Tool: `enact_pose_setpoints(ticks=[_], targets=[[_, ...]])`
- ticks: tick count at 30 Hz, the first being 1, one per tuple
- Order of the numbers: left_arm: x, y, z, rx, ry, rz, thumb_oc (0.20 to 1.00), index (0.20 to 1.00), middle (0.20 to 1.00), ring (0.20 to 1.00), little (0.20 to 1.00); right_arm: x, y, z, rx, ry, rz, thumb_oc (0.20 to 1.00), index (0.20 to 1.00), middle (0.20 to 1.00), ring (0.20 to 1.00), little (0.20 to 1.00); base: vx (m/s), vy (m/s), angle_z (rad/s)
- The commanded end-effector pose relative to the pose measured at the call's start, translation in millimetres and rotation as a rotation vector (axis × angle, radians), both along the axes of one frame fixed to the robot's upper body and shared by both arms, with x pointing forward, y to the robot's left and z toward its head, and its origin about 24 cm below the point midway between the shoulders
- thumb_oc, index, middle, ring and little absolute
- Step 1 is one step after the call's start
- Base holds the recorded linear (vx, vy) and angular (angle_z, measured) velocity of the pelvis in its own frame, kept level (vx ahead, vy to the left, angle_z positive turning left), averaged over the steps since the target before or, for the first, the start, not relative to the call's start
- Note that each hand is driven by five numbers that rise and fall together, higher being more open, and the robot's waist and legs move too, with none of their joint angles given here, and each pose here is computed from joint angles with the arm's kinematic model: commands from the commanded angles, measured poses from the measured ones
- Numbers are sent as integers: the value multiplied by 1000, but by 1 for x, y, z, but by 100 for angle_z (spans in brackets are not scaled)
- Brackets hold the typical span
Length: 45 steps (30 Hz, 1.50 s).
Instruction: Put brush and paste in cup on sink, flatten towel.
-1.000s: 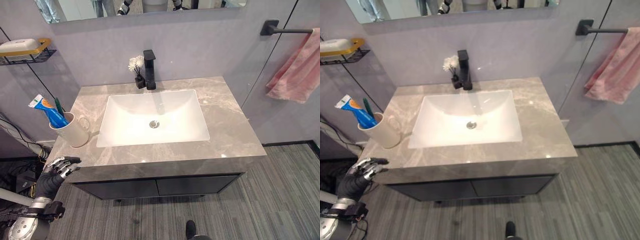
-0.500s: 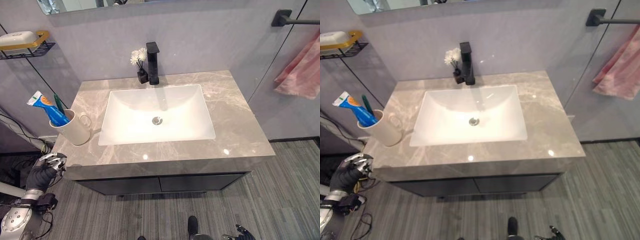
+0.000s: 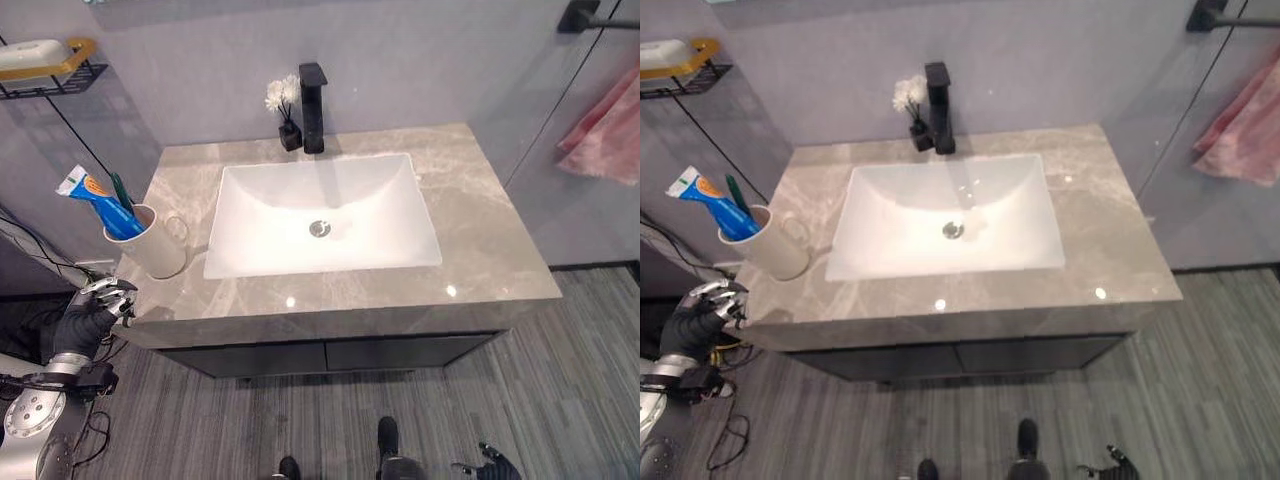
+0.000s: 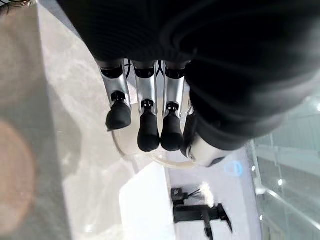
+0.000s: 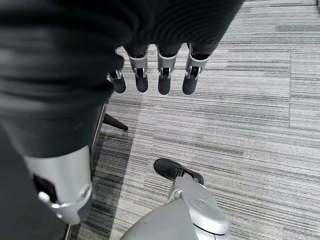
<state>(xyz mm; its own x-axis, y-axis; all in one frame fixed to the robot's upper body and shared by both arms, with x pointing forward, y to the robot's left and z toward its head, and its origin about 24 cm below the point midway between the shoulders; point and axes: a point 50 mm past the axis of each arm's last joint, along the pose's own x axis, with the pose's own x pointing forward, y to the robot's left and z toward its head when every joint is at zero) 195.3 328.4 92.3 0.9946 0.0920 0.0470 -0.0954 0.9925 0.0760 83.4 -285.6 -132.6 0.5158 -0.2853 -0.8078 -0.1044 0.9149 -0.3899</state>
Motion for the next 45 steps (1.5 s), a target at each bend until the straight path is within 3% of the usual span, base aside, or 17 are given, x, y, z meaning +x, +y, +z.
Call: enact_pose_setpoints(ticks=[1,7,12,16,24,29,45], targets=[[8,4,33,81,-121,-23,200,200,200,200,200,24,2,4,-21,-28,77,1000,1000,1000,1000,1000,-177,201,-64],[13,5,30,70,-114,-22,200,200,200,200,200,11,17,-4,10,32,172,1000,1000,1000,1000,1000,2,13,-44],[27,-20,20,-11,-126,-105,200,200,200,200,200,6,-17,6,-64,10,18,1000,1000,1000,1000,1000,95,-80,51],[27,-25,17,-17,-110,-118,200,200,200,200,200,-2,-24,6,-92,19,-33,1000,1000,1000,1000,1000,156,135,23],[9,-29,11,-39,-89,-152,200,200,200,200,200,4,-13,2,-82,53,77,1000,1000,1000,1000,1000,129,193,-48],[4,-22,13,-29,-93,-113,200,200,200,200,200,12,6,-1,-68,65,250,1000,1000,1000,1000,1000,33,104,-18],[0,-38,3,-83,-53,-183,200,200,200,200,200,12,5,-2,-77,73,228,1000,1000,1000,1000,1000,13,-16,-1]])
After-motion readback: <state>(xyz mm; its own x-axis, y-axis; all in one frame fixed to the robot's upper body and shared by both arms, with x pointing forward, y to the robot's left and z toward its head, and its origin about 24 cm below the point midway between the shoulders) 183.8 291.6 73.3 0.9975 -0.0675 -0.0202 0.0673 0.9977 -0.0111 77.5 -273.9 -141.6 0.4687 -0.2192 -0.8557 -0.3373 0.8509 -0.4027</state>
